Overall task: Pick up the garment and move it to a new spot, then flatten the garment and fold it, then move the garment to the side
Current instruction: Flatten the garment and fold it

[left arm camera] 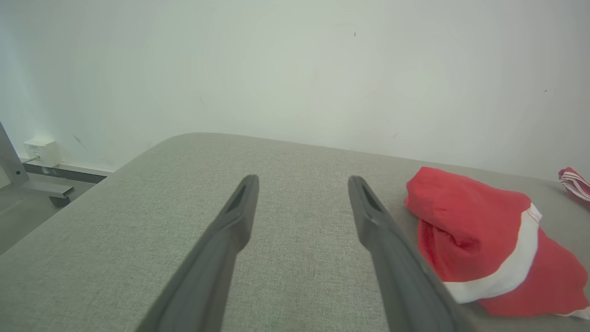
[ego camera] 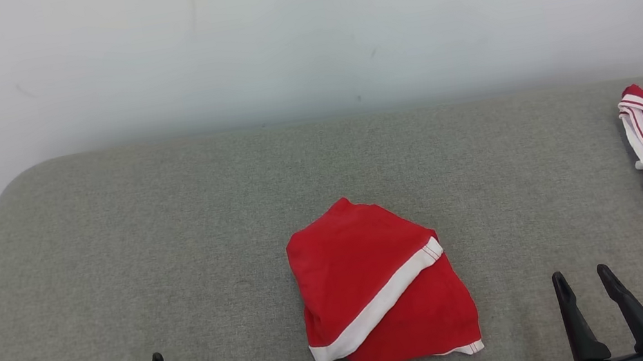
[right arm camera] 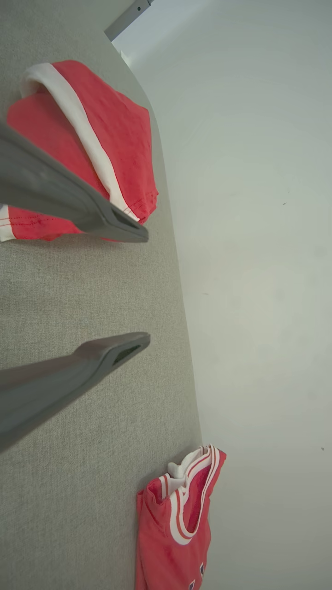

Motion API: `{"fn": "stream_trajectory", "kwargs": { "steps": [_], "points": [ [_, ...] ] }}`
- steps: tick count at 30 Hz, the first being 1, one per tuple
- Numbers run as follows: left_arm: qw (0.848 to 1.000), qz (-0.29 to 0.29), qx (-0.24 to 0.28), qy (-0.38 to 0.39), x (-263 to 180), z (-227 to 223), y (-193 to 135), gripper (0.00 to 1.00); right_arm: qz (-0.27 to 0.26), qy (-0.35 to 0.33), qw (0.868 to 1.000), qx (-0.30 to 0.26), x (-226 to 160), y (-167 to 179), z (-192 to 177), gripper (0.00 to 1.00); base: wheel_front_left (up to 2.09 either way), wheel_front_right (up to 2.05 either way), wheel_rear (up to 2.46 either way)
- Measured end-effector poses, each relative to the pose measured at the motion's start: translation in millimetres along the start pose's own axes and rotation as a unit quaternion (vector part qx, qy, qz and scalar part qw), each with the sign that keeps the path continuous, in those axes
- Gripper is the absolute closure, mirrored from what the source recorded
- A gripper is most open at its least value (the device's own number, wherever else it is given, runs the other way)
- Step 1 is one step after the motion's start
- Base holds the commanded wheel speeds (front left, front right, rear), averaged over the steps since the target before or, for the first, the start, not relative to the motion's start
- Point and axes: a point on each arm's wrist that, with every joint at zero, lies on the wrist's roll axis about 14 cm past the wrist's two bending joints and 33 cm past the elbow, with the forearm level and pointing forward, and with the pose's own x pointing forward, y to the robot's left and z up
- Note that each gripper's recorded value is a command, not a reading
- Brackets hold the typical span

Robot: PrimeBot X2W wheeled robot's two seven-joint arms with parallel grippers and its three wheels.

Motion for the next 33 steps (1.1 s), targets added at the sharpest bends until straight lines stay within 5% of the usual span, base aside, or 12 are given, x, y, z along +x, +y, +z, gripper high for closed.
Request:
{"fn": "stream_trajectory", "kwargs": {
  "steps": [10, 33],
  "points": [
    [1.0, -0.005, 0.008, -0.013, 0, 8, -3, 0.0, 0.01, 0.011, 1.0, -0.01, -2, 6, -6, 0.0, 0.0, 0.0, 0.0],
    [0.999, 0.023, 0.022, -0.009, -11, 9, 17, 0.0, 0.068, 0.186, 0.98, -0.002, 11, 45, -108, 0.0, 0.0, 0.0, 0.0]
  ]
}}
